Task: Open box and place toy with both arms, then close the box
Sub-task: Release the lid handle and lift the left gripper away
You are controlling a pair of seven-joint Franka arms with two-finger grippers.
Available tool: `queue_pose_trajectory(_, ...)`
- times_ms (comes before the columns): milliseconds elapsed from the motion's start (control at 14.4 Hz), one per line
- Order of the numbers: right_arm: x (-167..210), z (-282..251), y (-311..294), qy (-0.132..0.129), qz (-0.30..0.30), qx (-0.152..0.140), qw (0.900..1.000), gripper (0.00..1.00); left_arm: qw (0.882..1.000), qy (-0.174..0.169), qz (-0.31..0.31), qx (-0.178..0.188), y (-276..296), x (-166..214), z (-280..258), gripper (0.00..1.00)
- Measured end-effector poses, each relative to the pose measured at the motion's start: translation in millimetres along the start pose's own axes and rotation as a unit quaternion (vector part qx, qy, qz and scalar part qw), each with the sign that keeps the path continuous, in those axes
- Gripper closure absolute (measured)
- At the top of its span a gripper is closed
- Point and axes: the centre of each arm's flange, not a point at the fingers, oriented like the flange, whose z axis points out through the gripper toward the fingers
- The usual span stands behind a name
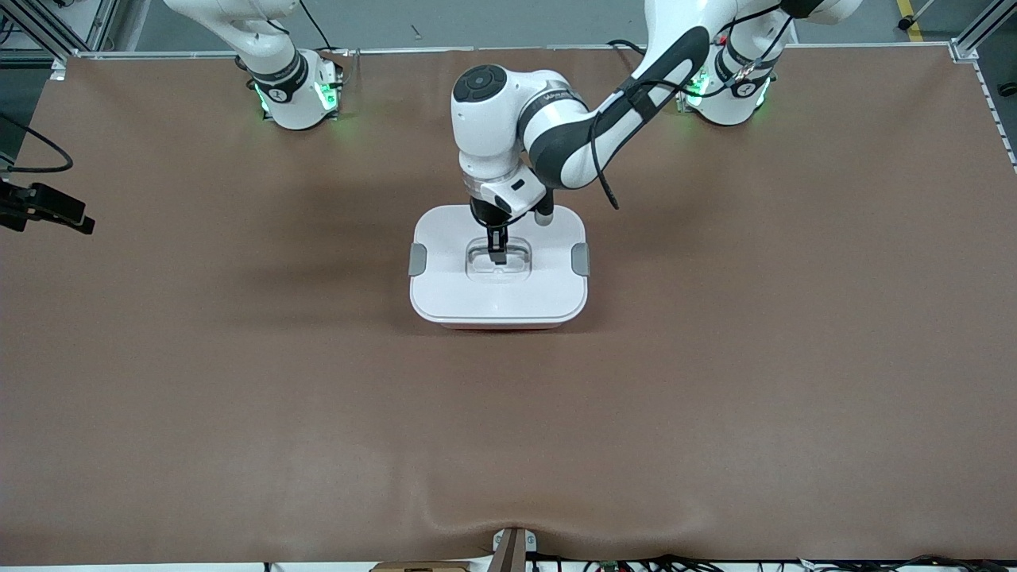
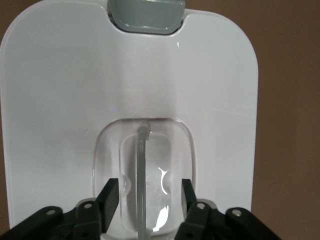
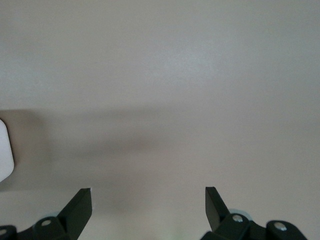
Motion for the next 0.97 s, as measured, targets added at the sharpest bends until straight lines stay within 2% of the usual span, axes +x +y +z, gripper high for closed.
queue_pose_trajectory(278,0,0,-1,0.0,-0.001,0.0,1.0,0.0,1.0,0.014,0.003,0.003,11,10,-38,0.0)
queue_pose_trajectory(555,0,0,-2,0.0,-0.002,0.0,1.0,0.0,0.999,0.028,0.004,0.026,39,40,-82,0.0)
queue_pose_trajectory(763,0,0,-3,0.0,-0.003,0.0,1.0,0.0,0.997,0.029,0.064,0.045,62,75,-109,0.0)
queue_pose_trajectory(972,0,0,-4,0.0,-0.004,0.0,1.0,0.0,0.988,0.033,0.141,0.062,87,117,-131,0.0)
